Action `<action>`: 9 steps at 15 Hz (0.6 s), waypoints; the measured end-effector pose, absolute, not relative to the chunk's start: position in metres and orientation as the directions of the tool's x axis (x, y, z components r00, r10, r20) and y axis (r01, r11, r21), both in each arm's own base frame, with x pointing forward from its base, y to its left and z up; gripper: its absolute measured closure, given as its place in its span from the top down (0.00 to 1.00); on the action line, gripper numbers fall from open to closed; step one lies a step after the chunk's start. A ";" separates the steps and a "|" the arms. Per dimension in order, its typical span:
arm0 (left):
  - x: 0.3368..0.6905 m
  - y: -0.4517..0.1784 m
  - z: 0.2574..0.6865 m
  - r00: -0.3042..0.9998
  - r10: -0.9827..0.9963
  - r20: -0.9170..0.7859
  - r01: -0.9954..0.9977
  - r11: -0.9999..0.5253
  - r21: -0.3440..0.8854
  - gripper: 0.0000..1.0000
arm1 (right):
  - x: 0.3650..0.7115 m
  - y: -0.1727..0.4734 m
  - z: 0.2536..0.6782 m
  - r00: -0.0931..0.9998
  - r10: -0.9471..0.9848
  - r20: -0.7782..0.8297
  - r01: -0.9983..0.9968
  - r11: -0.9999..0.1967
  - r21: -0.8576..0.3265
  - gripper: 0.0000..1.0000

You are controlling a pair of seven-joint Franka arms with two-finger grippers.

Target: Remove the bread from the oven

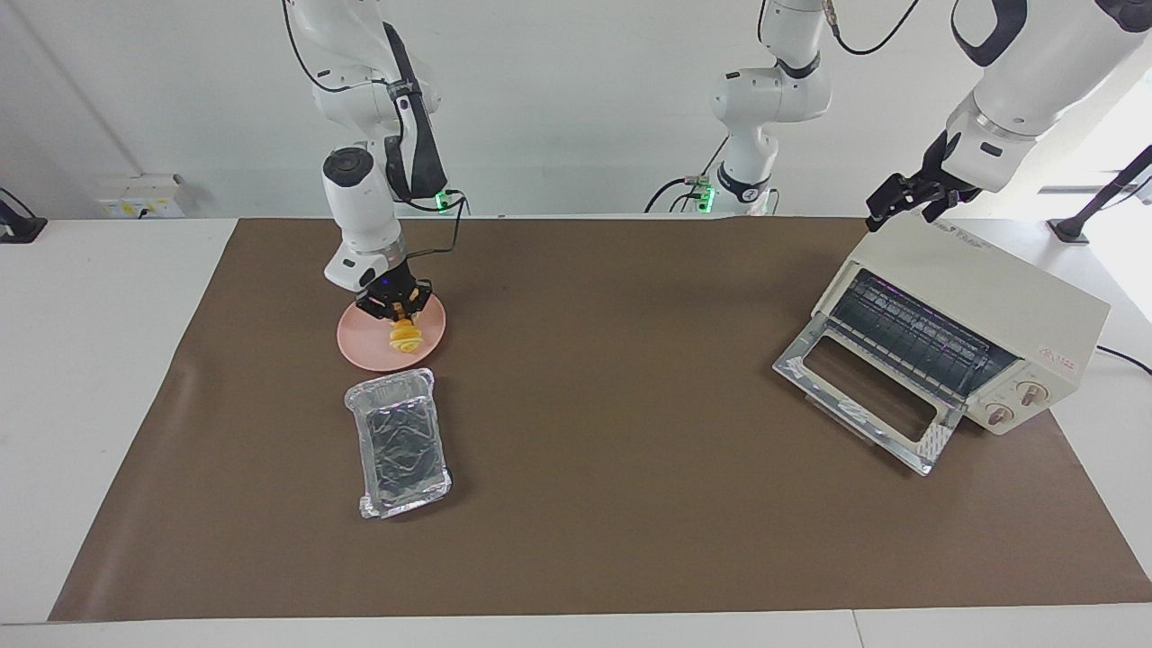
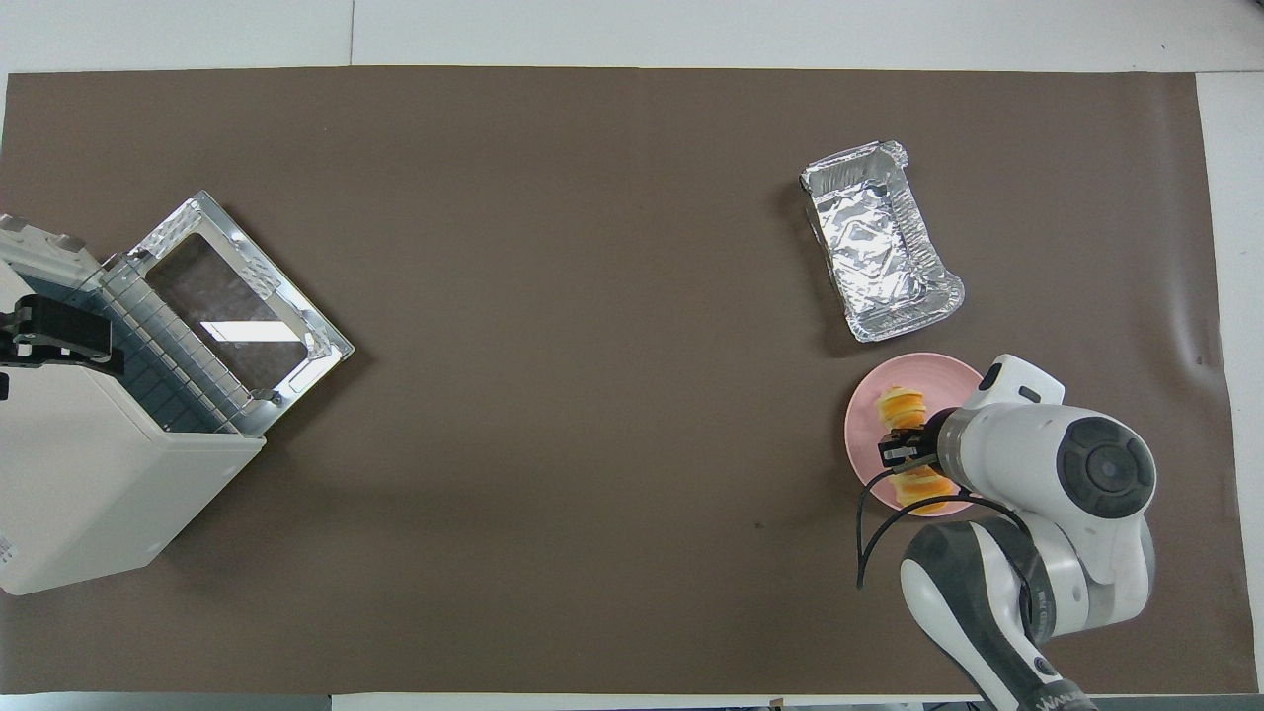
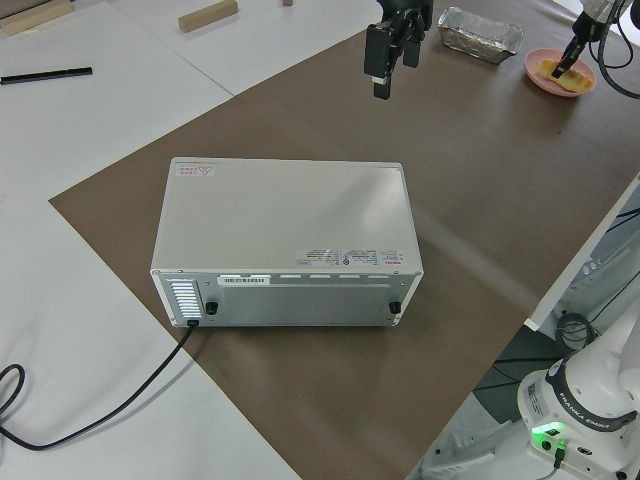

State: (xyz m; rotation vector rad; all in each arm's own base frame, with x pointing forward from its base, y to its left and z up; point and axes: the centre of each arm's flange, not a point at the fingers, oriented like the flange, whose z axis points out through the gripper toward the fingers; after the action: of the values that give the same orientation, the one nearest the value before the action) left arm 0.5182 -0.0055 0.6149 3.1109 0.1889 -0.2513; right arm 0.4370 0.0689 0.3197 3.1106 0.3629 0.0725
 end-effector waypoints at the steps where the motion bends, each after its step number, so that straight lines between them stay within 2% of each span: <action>1: 0.518 -0.006 0.615 0.980 0.119 -0.161 0.121 -0.993 0.005 1.00 | 0.442 0.070 0.334 0.973 0.230 0.002 0.230 -0.973 0.012 0.42; 3: 0.518 -0.006 0.615 0.980 0.119 -0.161 0.121 -0.993 0.005 1.00 | 0.461 0.071 0.388 0.973 0.224 -0.054 0.225 -0.974 0.009 0.62; 7: 0.518 -0.006 0.615 0.980 0.119 -0.161 0.121 -0.993 0.005 1.00 | 0.492 0.050 0.501 0.985 0.170 -0.033 0.170 -0.985 0.011 1.00; 9: 0.518 -0.006 0.615 0.980 0.119 -0.161 0.121 -0.993 0.005 1.00 | 0.498 0.038 0.542 0.987 0.157 -0.022 0.158 -0.987 0.012 1.00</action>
State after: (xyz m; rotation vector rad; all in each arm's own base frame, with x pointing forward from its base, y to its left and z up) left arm 0.5182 -0.0055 0.6149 3.1109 0.1889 -0.2513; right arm 0.4984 0.0377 0.5423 3.1184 0.2470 -0.0323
